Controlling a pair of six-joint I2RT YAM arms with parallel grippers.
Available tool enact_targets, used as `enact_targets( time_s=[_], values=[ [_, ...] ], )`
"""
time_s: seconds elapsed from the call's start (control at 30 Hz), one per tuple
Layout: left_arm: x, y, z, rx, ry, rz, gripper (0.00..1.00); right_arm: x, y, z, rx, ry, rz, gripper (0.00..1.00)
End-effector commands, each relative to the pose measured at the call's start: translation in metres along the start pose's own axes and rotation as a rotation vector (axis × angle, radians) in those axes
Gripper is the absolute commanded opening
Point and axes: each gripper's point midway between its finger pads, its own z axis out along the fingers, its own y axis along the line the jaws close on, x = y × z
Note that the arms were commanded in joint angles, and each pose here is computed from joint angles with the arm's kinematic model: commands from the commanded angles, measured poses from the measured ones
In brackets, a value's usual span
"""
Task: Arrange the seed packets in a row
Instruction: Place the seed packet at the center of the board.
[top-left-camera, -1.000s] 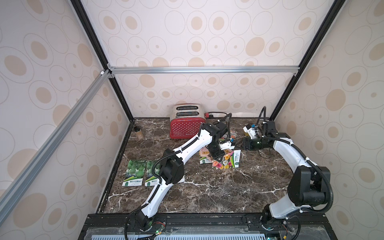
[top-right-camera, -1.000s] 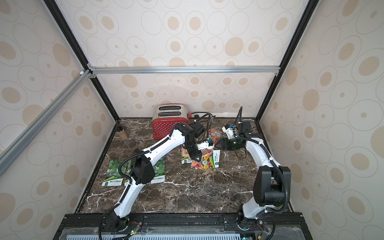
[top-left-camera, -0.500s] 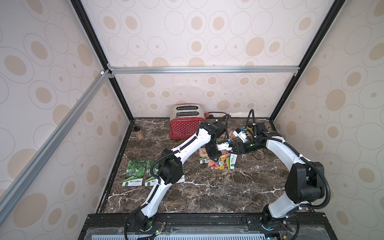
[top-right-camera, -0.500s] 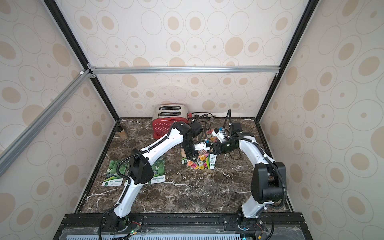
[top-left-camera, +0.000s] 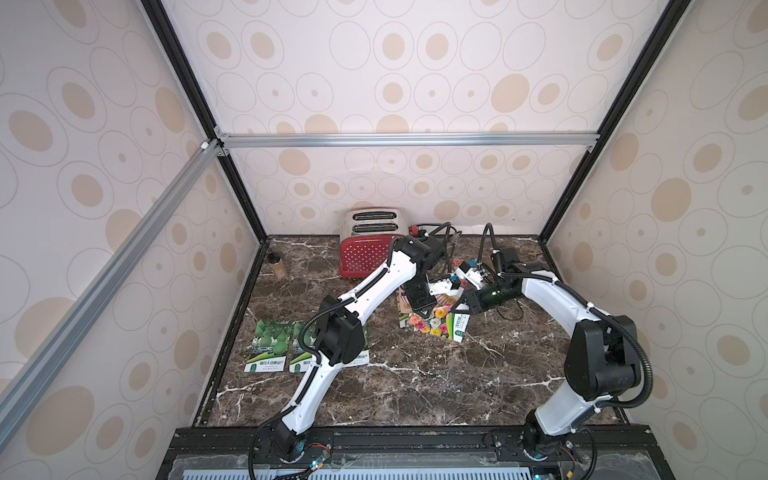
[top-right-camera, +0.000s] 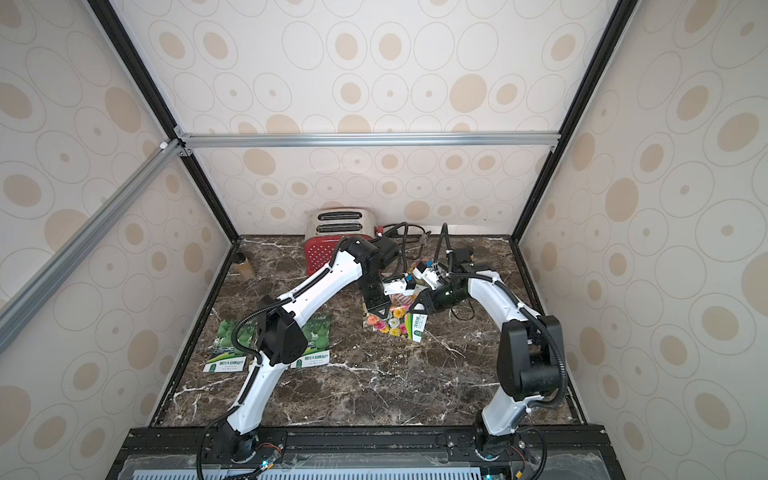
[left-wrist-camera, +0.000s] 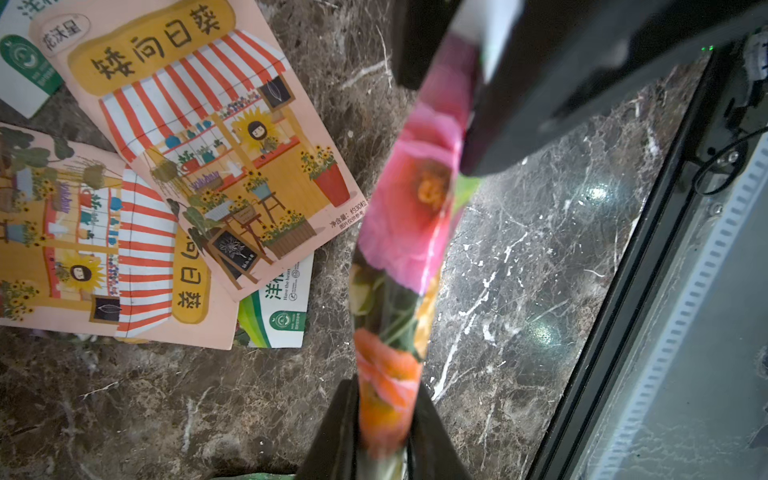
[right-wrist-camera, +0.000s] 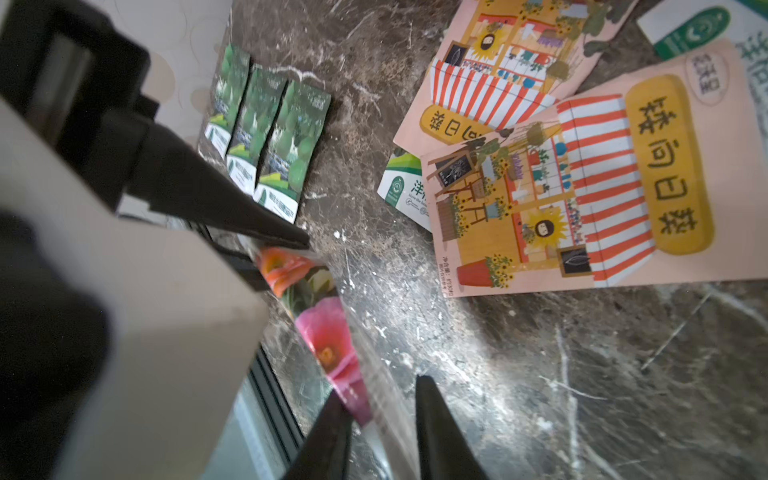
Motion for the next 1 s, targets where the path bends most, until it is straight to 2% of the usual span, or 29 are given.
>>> enact_targets(
  time_s=[0.0,0.1,0.17,0.33,0.5,0.57,0.73,0.8,0.97],
  values=[
    [-0.004,0.006,0.002,-0.020,0.000,0.023,0.29,0.000,0.013,0.005,-0.047,0.027,-0.029,0.17],
    [-0.010,0.016,0.002,-0.070,-0.015,-0.002,0.39,0.004,0.015,0.012,-0.045,0.054,-0.037,0.06],
    [-0.015,0.025,-0.001,-0.102,-0.042,-0.035,0.53,0.005,0.011,0.015,-0.030,0.064,-0.018,0.02],
    [-0.026,0.067,-0.030,-0.193,-0.215,-0.226,0.60,0.004,0.000,0.021,0.002,0.063,0.089,0.00],
    [-0.016,0.087,-0.065,-0.224,-0.354,-0.353,0.61,0.003,-0.001,0.021,0.012,0.003,0.146,0.00],
    [-0.009,0.091,-0.074,-0.249,-0.376,-0.389,0.63,-0.003,-0.002,0.019,0.029,-0.052,0.185,0.00],
    [0.007,0.096,-0.092,-0.332,-0.407,-0.493,0.63,-0.020,0.013,0.015,-0.067,-0.225,0.270,0.00],
    [0.015,0.100,-0.100,-0.339,-0.449,-0.572,0.63,-0.023,0.022,0.012,-0.118,-0.283,0.295,0.00],
    [0.047,0.109,-0.121,-0.412,-0.562,-0.781,0.63,-0.016,0.024,0.010,-0.053,-0.353,0.378,0.00]
  ],
)
